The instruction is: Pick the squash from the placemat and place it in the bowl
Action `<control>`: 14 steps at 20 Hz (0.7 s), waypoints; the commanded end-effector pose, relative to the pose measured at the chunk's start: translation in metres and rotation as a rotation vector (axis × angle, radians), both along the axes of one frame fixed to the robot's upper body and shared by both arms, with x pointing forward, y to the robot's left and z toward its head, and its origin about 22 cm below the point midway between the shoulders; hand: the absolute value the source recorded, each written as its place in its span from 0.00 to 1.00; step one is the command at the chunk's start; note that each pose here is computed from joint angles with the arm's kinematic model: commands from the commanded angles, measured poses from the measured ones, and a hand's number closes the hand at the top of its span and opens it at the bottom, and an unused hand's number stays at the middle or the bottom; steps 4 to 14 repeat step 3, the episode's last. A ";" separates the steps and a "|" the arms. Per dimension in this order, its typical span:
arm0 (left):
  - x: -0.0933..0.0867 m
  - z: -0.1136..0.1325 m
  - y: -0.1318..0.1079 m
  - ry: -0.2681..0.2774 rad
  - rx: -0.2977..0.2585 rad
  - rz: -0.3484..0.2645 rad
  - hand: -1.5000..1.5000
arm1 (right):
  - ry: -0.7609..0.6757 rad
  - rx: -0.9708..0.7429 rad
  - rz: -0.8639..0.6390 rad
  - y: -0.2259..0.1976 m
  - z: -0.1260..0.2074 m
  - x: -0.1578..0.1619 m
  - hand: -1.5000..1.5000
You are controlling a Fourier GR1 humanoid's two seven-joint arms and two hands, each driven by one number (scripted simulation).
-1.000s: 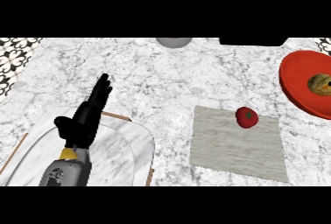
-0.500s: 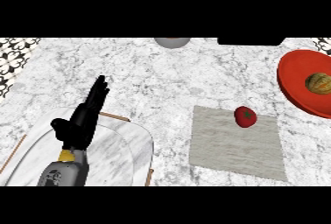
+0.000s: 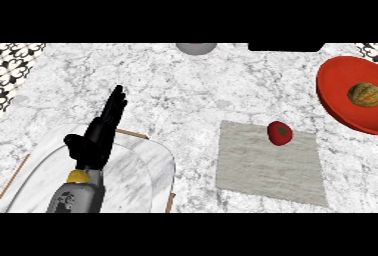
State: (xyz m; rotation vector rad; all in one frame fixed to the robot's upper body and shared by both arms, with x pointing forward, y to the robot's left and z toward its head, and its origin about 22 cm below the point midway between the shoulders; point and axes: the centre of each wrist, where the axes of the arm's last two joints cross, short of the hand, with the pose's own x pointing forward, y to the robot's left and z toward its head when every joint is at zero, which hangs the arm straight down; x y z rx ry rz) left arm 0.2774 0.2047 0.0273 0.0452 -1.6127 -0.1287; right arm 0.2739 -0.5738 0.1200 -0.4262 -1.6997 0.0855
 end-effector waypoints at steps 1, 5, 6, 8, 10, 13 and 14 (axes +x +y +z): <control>0.010 0.013 -0.006 -0.007 0.001 0.027 0.50 | -0.035 0.031 0.099 -0.006 -0.021 -0.020 0.00; 0.011 0.009 0.011 0.000 -0.008 0.006 0.50 | -0.031 0.029 0.102 0.000 -0.021 -0.011 0.00; 0.011 0.009 0.011 0.000 -0.008 0.006 0.50 | -0.031 0.029 0.102 0.000 -0.021 -0.011 0.00; 0.011 0.009 0.011 0.000 -0.008 0.006 0.50 | -0.031 0.029 0.102 0.000 -0.021 -0.011 0.00; 0.011 0.009 0.011 0.000 -0.008 0.006 0.50 | -0.031 0.029 0.102 0.000 -0.021 -0.011 0.00; 0.011 0.009 0.011 0.000 -0.008 0.006 0.50 | -0.031 0.029 0.102 0.000 -0.021 -0.011 0.00; 0.011 0.009 0.011 0.000 -0.008 0.006 0.50 | -0.031 0.029 0.102 0.000 -0.021 -0.011 0.00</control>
